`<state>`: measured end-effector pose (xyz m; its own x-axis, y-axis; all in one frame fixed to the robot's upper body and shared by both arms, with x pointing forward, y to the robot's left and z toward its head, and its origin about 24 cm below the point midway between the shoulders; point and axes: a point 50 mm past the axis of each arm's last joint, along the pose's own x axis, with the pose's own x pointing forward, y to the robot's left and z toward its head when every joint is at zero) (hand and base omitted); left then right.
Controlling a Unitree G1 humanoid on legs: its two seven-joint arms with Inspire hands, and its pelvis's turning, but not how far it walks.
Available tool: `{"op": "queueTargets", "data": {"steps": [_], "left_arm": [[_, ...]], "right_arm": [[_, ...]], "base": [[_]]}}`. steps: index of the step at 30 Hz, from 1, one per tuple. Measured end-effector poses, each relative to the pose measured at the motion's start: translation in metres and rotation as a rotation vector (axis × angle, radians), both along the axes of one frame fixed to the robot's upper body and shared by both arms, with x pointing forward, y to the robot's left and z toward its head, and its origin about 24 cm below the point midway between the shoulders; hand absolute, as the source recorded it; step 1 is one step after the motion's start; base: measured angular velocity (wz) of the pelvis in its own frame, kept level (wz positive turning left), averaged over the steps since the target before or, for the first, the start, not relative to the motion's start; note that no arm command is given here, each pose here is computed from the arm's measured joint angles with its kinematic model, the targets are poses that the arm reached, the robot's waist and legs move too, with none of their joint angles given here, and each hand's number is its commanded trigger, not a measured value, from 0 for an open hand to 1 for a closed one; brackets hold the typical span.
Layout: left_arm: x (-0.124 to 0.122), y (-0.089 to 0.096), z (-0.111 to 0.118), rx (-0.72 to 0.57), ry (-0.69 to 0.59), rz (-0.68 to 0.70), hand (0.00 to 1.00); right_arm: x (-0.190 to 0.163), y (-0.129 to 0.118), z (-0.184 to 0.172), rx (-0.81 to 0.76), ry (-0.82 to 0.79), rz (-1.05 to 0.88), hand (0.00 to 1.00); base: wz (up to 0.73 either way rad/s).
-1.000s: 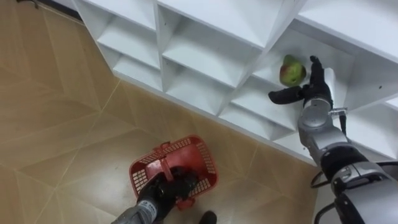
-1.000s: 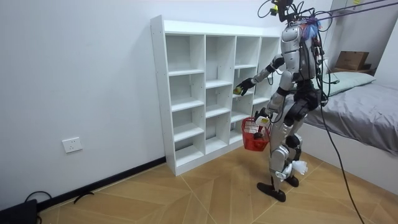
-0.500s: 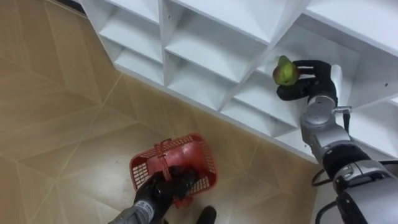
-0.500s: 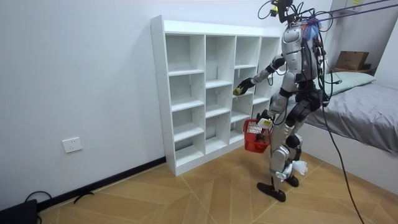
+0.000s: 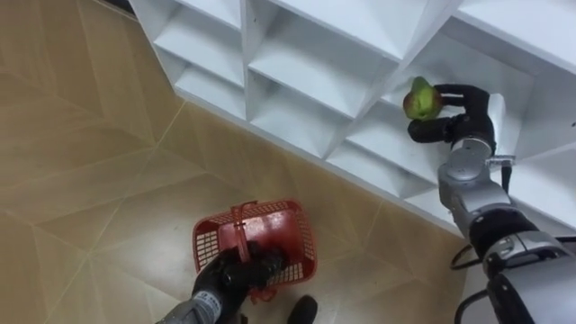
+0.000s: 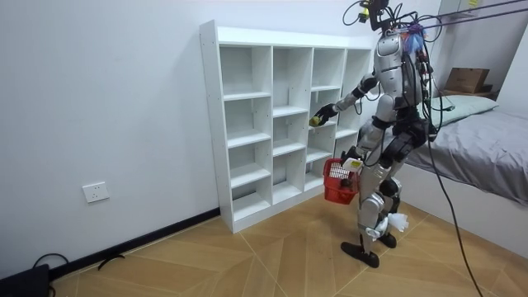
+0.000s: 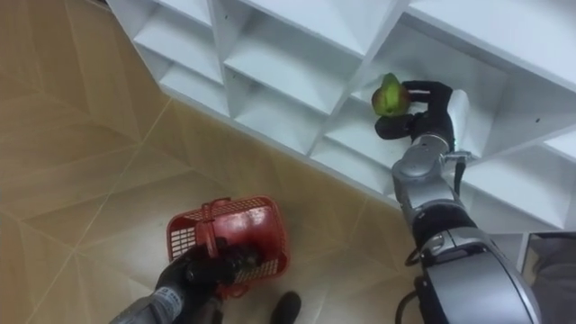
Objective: Collect fruits from the closet
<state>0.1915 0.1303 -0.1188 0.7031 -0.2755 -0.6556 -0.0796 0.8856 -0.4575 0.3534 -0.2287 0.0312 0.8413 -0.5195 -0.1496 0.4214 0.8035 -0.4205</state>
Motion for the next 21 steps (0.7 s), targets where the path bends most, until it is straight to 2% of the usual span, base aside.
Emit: {"op": "queueTargets", "data": {"steps": [12, 21], "left_arm": [[0.005, -0.004, 0.005, -0.012, -0.031, -0.012, 1.0], [0.014, 0.0, 0.01, -0.005, -0.056, 0.004, 1.0]], "right_arm": [[0.0, -0.004, 0.002, -0.003, -0.005, -0.005, 1.0], [0.0, -0.005, 0.0, 0.031, 0.007, 0.016, 1.0]], "base": [[0.0], [0.01]]}}
